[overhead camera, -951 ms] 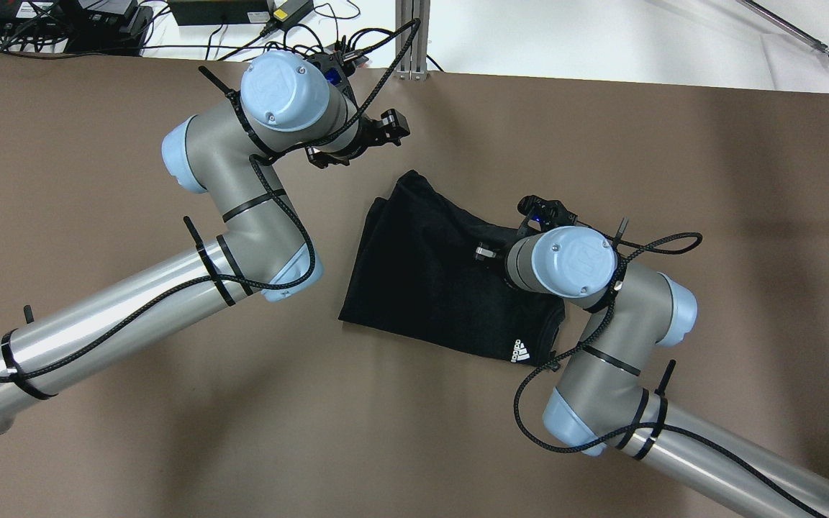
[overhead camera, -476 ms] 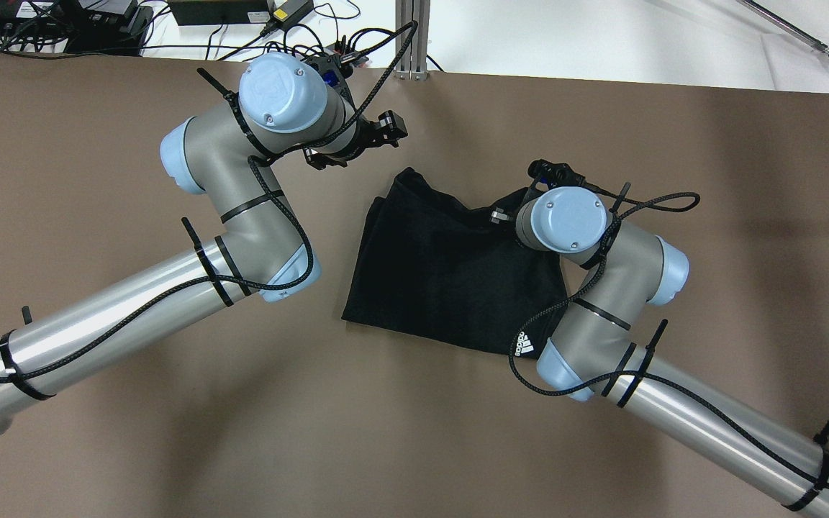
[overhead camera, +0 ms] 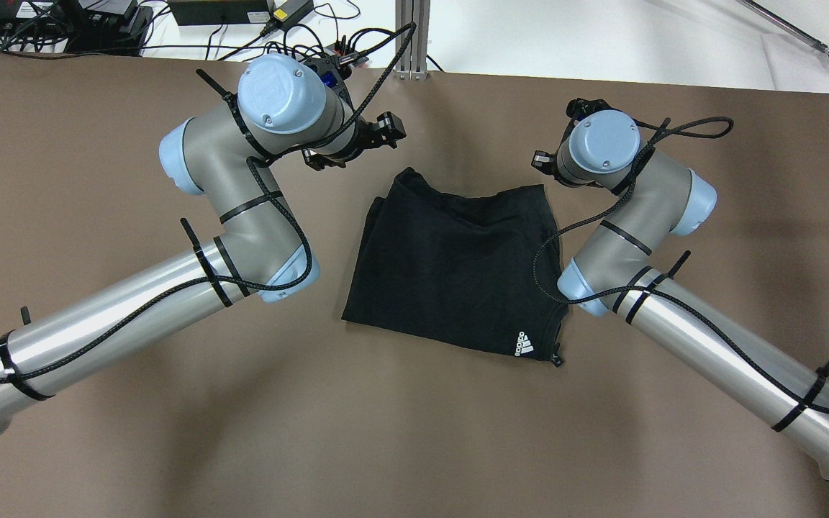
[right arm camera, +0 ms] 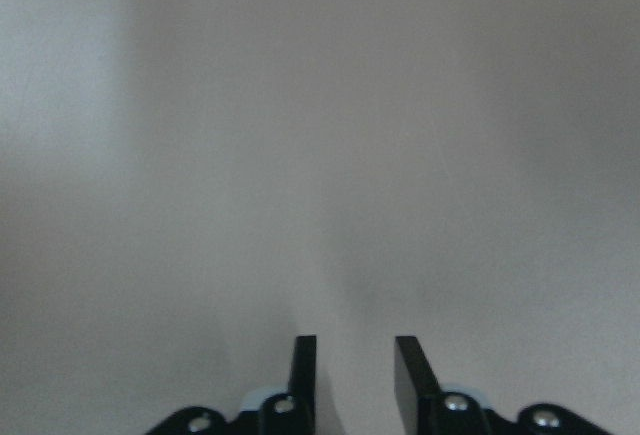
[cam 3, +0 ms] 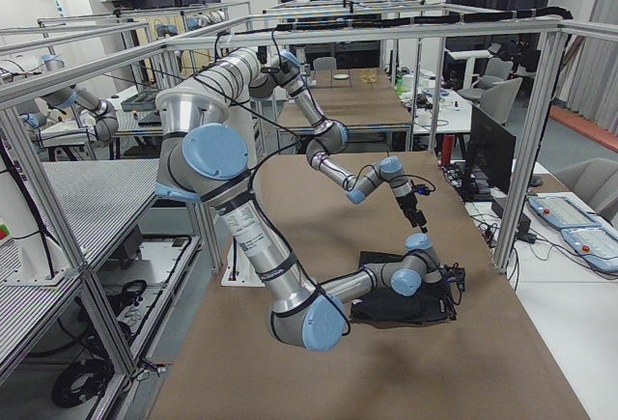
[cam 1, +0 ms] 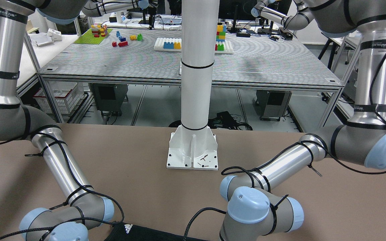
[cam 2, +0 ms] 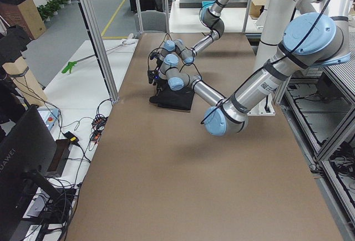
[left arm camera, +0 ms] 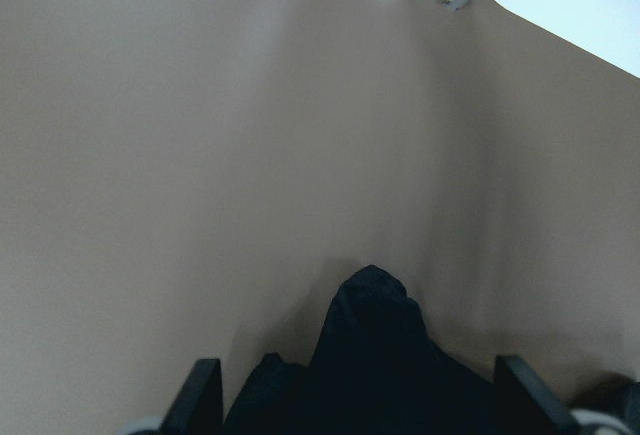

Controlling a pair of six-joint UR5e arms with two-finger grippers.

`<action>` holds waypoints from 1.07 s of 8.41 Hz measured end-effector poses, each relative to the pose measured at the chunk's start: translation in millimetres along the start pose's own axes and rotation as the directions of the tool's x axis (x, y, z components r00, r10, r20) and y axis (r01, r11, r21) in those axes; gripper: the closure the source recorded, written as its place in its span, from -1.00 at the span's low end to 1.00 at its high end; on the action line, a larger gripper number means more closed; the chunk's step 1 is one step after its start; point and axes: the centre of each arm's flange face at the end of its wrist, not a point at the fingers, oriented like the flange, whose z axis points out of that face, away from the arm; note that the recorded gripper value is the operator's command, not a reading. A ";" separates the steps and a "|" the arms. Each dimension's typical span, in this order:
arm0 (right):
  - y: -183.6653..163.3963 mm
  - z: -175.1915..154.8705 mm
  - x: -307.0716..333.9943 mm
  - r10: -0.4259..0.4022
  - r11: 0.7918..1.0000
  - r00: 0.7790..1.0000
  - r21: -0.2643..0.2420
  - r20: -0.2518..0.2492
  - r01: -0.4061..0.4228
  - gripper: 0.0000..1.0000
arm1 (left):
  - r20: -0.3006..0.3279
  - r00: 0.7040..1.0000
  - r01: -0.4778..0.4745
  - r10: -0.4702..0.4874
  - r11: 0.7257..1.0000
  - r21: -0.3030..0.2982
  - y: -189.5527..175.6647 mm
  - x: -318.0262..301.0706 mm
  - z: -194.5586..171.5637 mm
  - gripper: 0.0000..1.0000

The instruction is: Fold clothes

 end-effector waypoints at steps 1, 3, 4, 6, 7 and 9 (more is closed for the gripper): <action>-1.8 -2.4 -1.8 -0.035 0.999 0.999 0.000 0.005 0.035 -0.88 | 0.000 1.000 0.000 0.000 1.000 0.000 -0.1 -0.2 0.0 -0.90; -5.6 -9.2 0.3 -0.133 0.991 0.991 -0.005 0.018 0.133 -0.88 | 0.001 1.000 0.001 -0.001 1.000 -0.001 -0.6 -0.8 -0.2 -0.91; -8.2 -11.1 15.1 -0.187 0.982 0.982 -0.020 0.022 0.188 -0.88 | 0.008 1.000 0.001 -0.001 1.000 0.001 -2.7 -6.3 0.9 -0.90; -5.6 -3.0 87.2 -0.319 0.947 0.948 -0.051 -0.009 0.318 -0.88 | 0.051 0.998 -0.047 0.046 0.999 0.018 -17.4 -59.8 3.9 -0.90; -11.2 -2.8 136.5 -0.381 0.924 0.924 -0.059 -0.037 0.379 -0.88 | 0.093 0.990 -0.113 0.109 0.993 0.032 -36.0 -112.9 -0.1 -0.90; -36.7 -26.5 253.1 -0.502 0.865 0.858 -0.064 -0.112 0.498 -0.88 | 0.222 0.941 -0.270 0.253 0.961 0.050 -95.6 -241.9 -26.3 -0.90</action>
